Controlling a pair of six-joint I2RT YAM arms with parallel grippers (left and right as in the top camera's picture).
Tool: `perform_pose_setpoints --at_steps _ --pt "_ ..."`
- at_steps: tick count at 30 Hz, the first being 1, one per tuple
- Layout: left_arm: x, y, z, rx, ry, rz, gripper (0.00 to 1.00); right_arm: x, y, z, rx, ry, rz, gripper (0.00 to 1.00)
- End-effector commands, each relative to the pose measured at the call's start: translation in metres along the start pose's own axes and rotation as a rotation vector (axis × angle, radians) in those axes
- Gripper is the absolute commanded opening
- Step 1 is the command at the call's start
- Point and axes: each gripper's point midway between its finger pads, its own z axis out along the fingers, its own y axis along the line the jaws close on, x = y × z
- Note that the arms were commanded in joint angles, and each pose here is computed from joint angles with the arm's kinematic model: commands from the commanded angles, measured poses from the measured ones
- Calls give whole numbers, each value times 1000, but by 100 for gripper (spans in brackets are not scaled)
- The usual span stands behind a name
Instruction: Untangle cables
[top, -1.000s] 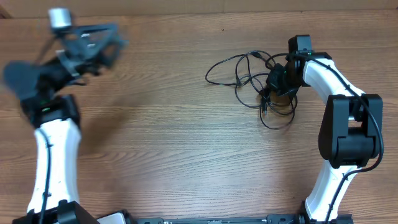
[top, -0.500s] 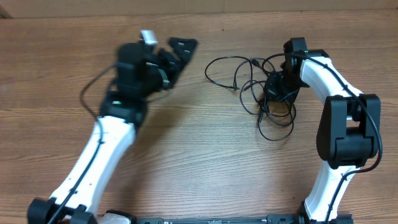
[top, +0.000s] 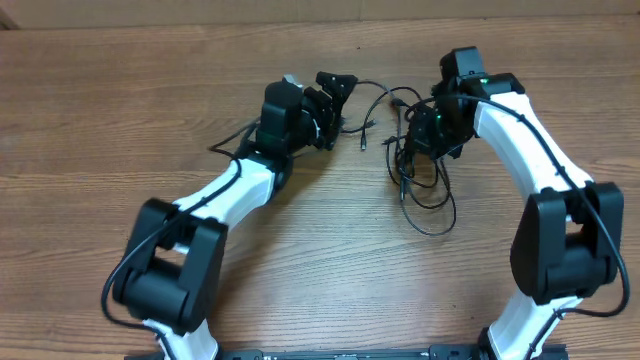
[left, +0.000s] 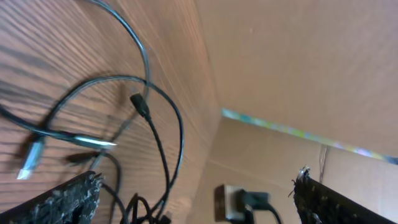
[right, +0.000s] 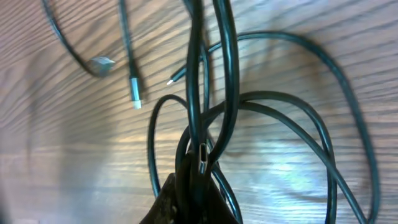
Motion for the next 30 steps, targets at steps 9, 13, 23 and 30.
perform_pose_setpoints --at_steps 9,13,23,30 --pt "-2 38 19 -57 40 59 98 6 17 -30 57 -90 -147 4" --pt "-10 39 18 -61 9 59 89 6 23 -47 39 -130 -173 4" --pt "-14 41 19 -68 -26 53 93 25 63 -107 -69 -262 -291 4" --pt "10 38 19 -52 110 22 99 24 85 -151 -155 -384 -335 4"
